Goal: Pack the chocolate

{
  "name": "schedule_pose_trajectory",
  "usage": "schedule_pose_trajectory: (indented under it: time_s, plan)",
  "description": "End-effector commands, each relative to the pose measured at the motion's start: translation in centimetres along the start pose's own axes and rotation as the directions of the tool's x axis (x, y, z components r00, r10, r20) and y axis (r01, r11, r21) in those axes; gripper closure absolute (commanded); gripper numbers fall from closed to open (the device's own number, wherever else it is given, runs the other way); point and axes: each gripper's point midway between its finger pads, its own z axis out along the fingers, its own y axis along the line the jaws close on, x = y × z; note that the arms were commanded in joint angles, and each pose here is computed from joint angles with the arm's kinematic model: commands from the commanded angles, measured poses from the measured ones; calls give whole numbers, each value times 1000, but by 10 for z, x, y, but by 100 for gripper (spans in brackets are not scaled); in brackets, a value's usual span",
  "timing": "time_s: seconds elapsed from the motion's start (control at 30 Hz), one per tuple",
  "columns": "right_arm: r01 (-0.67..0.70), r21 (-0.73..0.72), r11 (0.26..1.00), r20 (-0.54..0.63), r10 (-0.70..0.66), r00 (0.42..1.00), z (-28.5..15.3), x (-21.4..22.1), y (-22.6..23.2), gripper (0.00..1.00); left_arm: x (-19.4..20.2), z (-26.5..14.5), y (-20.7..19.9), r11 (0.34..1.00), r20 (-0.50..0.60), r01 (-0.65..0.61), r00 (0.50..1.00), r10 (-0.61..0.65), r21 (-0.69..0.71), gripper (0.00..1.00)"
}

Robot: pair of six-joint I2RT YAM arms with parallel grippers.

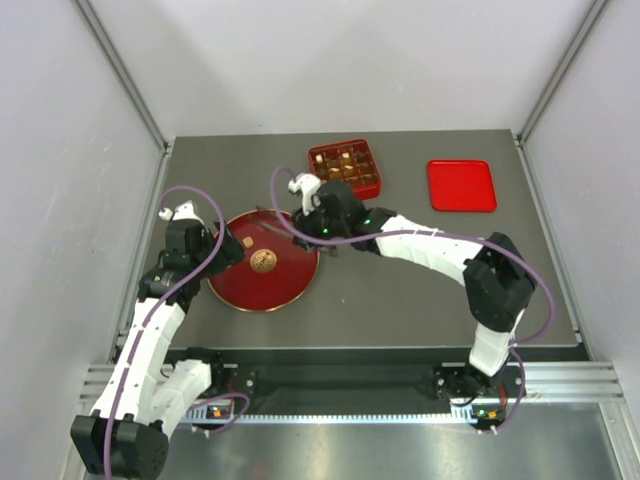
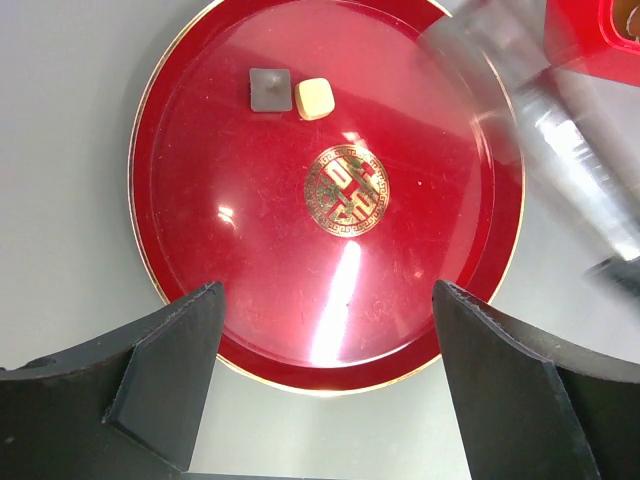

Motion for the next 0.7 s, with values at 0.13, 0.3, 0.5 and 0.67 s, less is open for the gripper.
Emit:
schedule_pose_trajectory:
  time_s: [0.13,0.3,0.5,0.67]
  plan:
    - [90,-58,994,-13,-91,996,35,6,41,56,-11,-6,-5,1000,44,7,999,-8,14,11]
    - [104,-44,994,-76,-107,991,53,29,38,55,-11,-6,-5,1000,43,7,999,-8,15,11]
    - [103,-44,994,-103,-107,989,67,40,38,54,-11,-5,-6,1000,42,6,999,-6,18,11]
    - [101,-40,994,-100,-105,989,74,36,39,54,-11,-5,-5,1000,40,6,999,-6,17,11]
